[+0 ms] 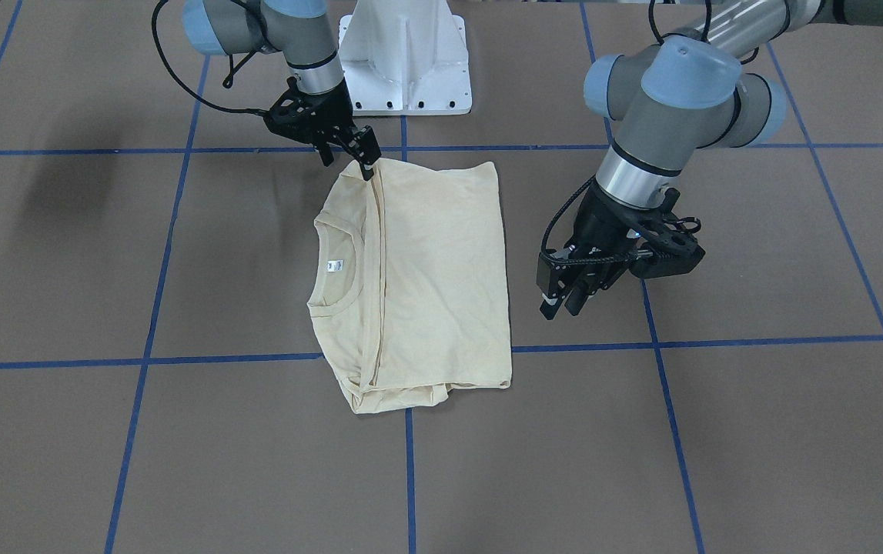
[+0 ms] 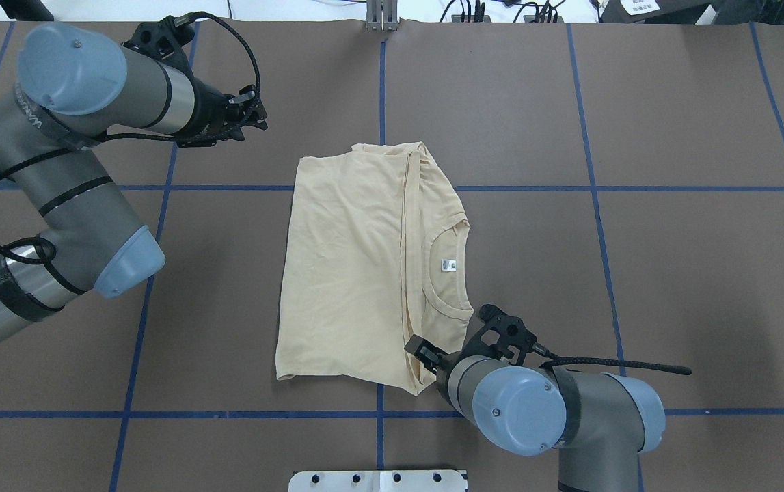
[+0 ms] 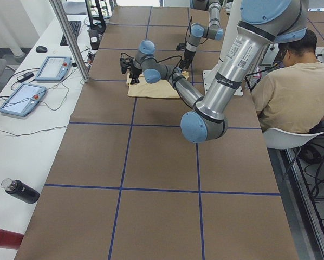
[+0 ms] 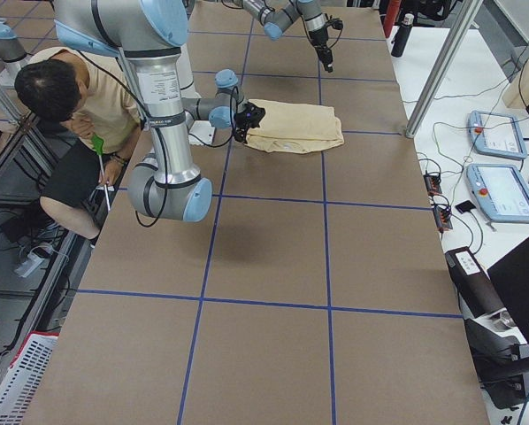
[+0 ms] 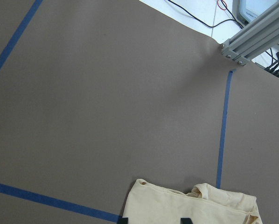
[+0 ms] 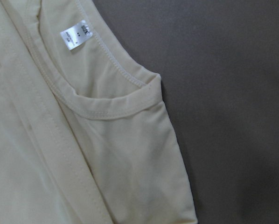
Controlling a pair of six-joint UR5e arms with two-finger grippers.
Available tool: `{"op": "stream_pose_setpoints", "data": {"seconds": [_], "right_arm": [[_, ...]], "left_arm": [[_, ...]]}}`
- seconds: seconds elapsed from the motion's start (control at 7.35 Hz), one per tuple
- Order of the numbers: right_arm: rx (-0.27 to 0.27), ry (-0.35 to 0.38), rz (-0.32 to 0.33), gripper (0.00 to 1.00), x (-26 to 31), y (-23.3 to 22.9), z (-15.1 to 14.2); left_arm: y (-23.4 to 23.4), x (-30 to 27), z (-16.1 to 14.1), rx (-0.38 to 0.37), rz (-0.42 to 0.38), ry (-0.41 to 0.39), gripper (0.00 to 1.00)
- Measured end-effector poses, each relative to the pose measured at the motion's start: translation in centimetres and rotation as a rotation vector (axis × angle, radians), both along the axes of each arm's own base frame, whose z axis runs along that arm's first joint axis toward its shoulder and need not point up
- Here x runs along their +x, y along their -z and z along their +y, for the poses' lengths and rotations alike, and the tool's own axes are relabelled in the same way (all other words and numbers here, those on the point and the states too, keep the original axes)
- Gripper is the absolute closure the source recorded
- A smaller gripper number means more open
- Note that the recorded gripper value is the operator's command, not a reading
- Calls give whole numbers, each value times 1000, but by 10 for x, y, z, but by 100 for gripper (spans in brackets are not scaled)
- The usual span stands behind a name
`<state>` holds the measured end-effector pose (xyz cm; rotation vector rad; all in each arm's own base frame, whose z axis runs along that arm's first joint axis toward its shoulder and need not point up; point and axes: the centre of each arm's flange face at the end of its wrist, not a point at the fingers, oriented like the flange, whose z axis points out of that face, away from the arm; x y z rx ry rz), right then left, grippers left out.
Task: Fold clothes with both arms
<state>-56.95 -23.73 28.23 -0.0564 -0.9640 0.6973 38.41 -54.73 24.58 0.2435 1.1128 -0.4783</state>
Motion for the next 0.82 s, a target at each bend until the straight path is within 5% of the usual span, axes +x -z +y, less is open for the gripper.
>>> {"op": "stream_pose_setpoints", "data": {"seconds": [0.14, 0.27, 0.41, 0.54, 0.82], "right_arm": [[-24, -22, -15, 6, -4, 3, 1], [-41, -43, -25, 29, -6, 4, 1], [-49, -55, -32, 80, -6, 6, 1], [-53, -61, -37, 100, -7, 8, 0], [-58, -65, -47, 100, -7, 13, 0]], "left_arm": [[-1, 0, 0, -3, -1, 1, 52], [-1, 0, 0, -6, -2, 1, 52], [-2, 0, 0, -7, -2, 1, 52], [-3, 1, 0, -9, -3, 2, 52], [-3, 1, 0, -10, -5, 4, 51]]}}
